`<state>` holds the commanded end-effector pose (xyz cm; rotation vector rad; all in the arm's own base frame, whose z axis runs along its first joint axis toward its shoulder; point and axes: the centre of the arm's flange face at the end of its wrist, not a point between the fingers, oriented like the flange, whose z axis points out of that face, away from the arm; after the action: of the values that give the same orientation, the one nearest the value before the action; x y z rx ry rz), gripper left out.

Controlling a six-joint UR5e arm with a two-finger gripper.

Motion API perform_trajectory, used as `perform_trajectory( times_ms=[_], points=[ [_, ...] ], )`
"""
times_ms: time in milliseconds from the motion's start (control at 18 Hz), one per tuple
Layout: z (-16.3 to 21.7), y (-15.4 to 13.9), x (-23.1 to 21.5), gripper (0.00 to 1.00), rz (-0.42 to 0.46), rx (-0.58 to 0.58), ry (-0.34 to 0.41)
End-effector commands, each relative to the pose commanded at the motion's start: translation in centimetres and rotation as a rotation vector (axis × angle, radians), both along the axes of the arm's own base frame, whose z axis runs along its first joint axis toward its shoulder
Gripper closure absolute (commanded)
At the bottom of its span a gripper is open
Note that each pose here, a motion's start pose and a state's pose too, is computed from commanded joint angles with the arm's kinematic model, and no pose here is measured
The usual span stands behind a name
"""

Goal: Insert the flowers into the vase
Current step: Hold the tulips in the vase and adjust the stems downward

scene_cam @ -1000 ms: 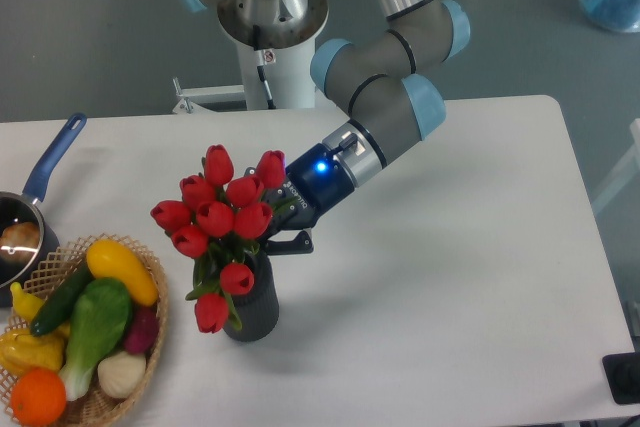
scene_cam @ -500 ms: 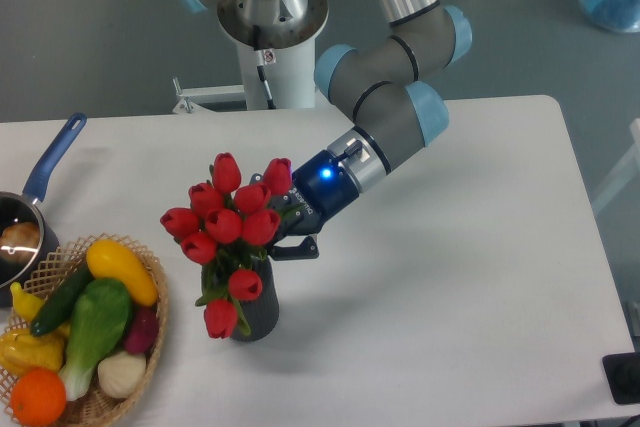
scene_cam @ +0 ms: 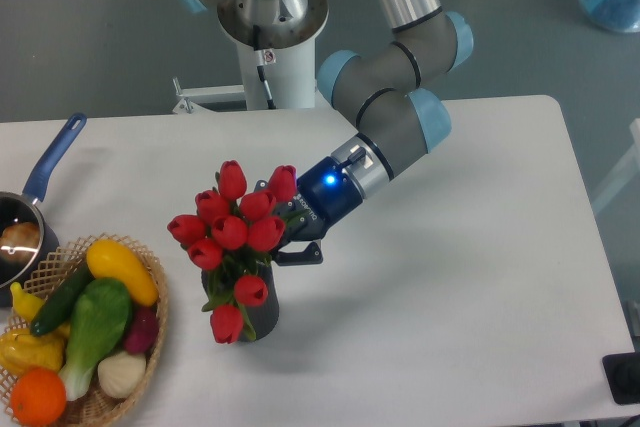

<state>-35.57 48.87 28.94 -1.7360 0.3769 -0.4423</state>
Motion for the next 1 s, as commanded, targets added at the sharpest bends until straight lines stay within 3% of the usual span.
perform_trajectory(
  times_ms=[1000],
  points=[
    [-1.9, 0.1, 0.2, 0.79, -0.014, 0.006, 0.016]
  ],
)
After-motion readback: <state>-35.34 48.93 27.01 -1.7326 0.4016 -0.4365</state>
